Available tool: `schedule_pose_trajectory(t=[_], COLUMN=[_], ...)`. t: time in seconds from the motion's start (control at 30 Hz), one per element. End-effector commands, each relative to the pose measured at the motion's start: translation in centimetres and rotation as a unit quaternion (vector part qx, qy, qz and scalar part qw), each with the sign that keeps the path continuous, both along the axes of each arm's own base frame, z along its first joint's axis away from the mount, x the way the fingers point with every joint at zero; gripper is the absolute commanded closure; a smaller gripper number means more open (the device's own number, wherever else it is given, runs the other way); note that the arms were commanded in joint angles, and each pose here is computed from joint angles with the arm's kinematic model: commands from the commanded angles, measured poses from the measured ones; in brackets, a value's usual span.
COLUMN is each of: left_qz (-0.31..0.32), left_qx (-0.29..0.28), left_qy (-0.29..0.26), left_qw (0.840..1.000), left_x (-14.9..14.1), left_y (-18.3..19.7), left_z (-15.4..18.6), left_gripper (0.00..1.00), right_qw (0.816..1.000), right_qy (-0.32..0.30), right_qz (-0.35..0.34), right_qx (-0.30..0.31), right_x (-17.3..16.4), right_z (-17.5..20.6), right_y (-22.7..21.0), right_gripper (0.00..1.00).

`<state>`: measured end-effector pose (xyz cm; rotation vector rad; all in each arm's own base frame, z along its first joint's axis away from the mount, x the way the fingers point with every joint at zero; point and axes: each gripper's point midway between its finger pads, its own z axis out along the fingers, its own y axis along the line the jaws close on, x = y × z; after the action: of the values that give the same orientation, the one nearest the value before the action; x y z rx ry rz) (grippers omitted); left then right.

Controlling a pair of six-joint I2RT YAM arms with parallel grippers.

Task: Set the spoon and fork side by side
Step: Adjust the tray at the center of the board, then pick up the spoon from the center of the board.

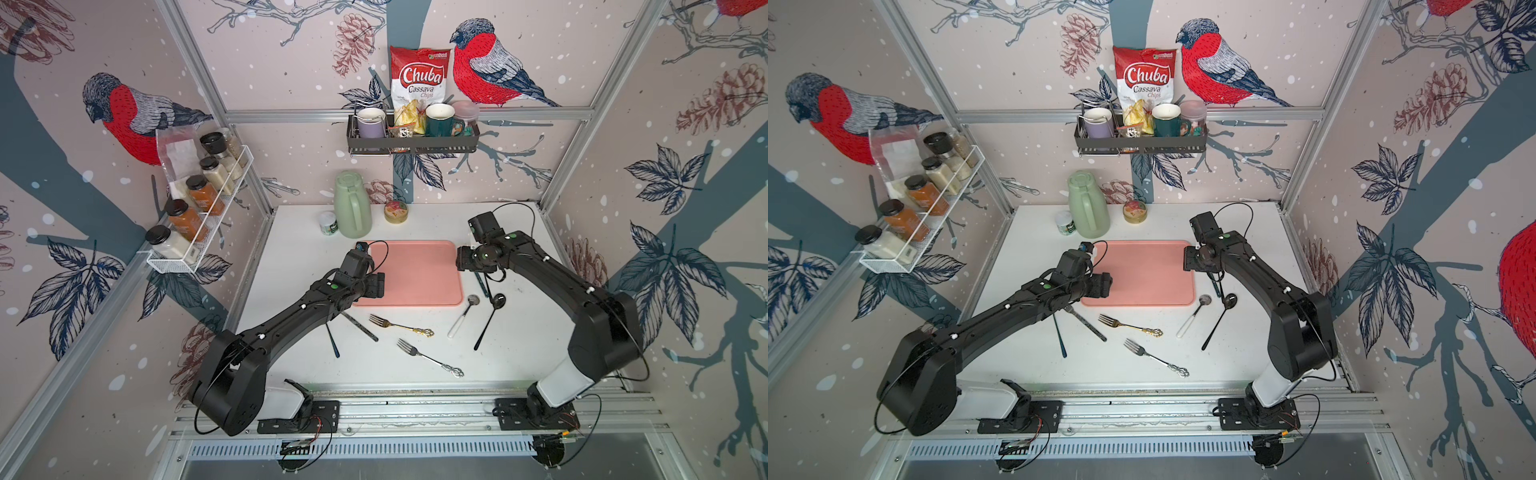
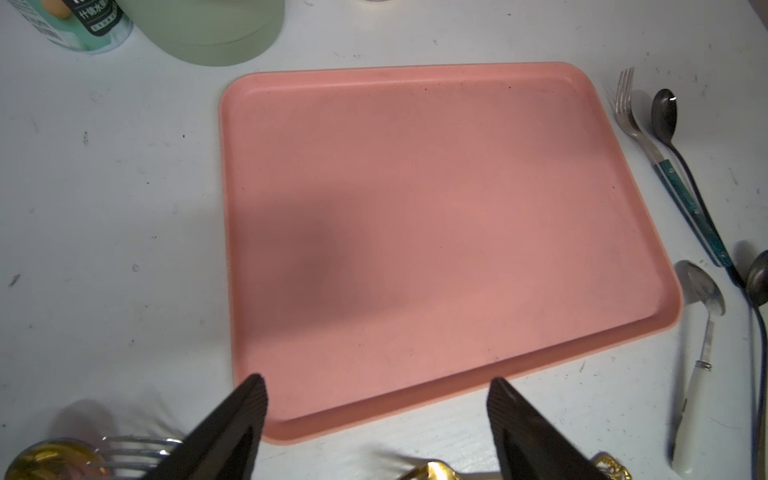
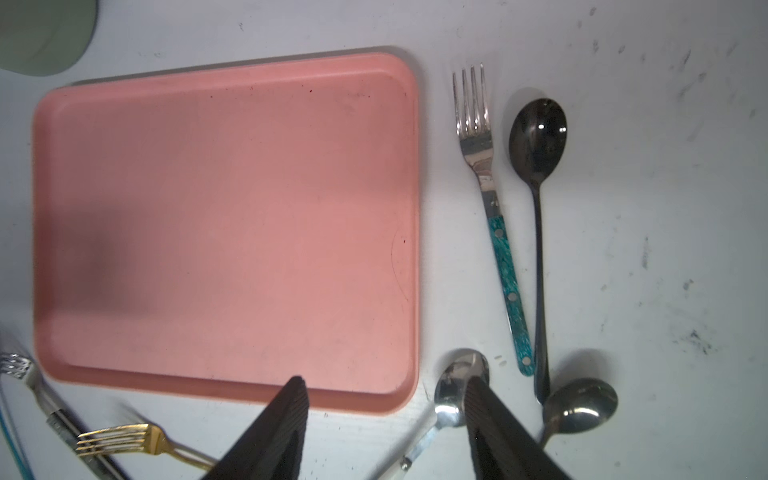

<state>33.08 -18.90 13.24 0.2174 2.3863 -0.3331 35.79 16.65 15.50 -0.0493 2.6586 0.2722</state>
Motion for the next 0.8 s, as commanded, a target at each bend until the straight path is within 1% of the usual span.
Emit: schedule_pose_trajectory(t=[0.0, 0.07, 0.13, 0.2, 0.23, 0.27, 0.3, 0.37, 0.4, 0.43, 0.5, 0.6, 0.63, 0.77], left_qz=[-0.014, -0.034, -0.057, -0.085, -0.109, -0.140, -0.161, -0.187, -0.197, -0.208, -0.231, -0.262, -0.270, -0.293], left_qx=[-0.015, -0.019, -0.038, -0.058, -0.065, -0.061, -0.041, 0.009, 0.020, 0.021, 0.014, 0.020, 0.030, 0.063], left_qy=[-0.008, -0.016, -0.019, -0.015, -0.013, -0.006, -0.002, 0.011, 0.014, 0.016, 0.014, 0.002, -0.001, -0.005], left_qw=[1.000, 0.999, 0.997, 0.995, 0.992, 0.988, 0.986, 0.982, 0.980, 0.978, 0.973, 0.965, 0.962, 0.954], left_x=[-0.5, -1.0, -1.6, -2.3, -2.7, -3.5, -3.9, -5.0, -5.5, -6.0, -6.9, -8.5, -8.9, -10.6], left_y=[-1.8, -3.5, -5.5, -7.7, -9.1, -10.6, -12.1, -14.3, -15.4, -16.6, -19.0, -22.1, -22.8, -25.0], left_z=[1.3, 1.9, 2.3, 2.2, 2.1, 1.6, 1.4, -0.1, -0.6, -1.2, -2.0, -2.6, -3.0, -4.5], left_gripper=[0.20, 0.21, 0.27, 0.32, 0.35, 0.35, 0.34, 0.34, 0.35, 0.36, 0.43, 0.44, 0.44, 0.44], right_qw=[0.999, 0.996, 0.993, 0.990, 0.989, 0.987, 0.987, 0.984, 0.983, 0.981, 0.976, 0.968, 0.967, 0.959], right_qy=[0.008, 0.008, 0.008, -0.001, -0.004, -0.013, -0.015, -0.016, -0.013, -0.009, -0.007, -0.017, -0.016, -0.017], right_qz=[-0.034, -0.048, -0.048, -0.060, -0.069, -0.080, -0.091, -0.110, -0.118, -0.122, -0.137, -0.162, -0.168, -0.187], right_qx=[0.036, 0.073, 0.110, 0.129, 0.133, 0.137, 0.135, 0.137, 0.142, 0.152, 0.172, 0.190, 0.193, 0.210], right_x=[-2.2, -3.5, -4.9, -6.1, -6.7, -7.2, -7.6, -8.3, -8.7, -9.1, -9.6, -10.2, -10.4, -11.1], right_z=[0.9, 1.0, 0.9, 0.7, 0.5, 0.6, 0.2, -0.4, -0.7, -1.0, -1.5, -2.0, -2.3, -2.6], right_y=[-0.4, -0.1, 0.4, 0.1, -0.3, -1.0, -1.8, -3.2, -3.8, -4.1, -5.2, -6.8, -7.3, -8.8], right_gripper=[0.42, 0.45, 0.47, 0.48, 0.48, 0.49, 0.49, 0.49, 0.49, 0.49, 0.48, 0.47, 0.46, 0.46])
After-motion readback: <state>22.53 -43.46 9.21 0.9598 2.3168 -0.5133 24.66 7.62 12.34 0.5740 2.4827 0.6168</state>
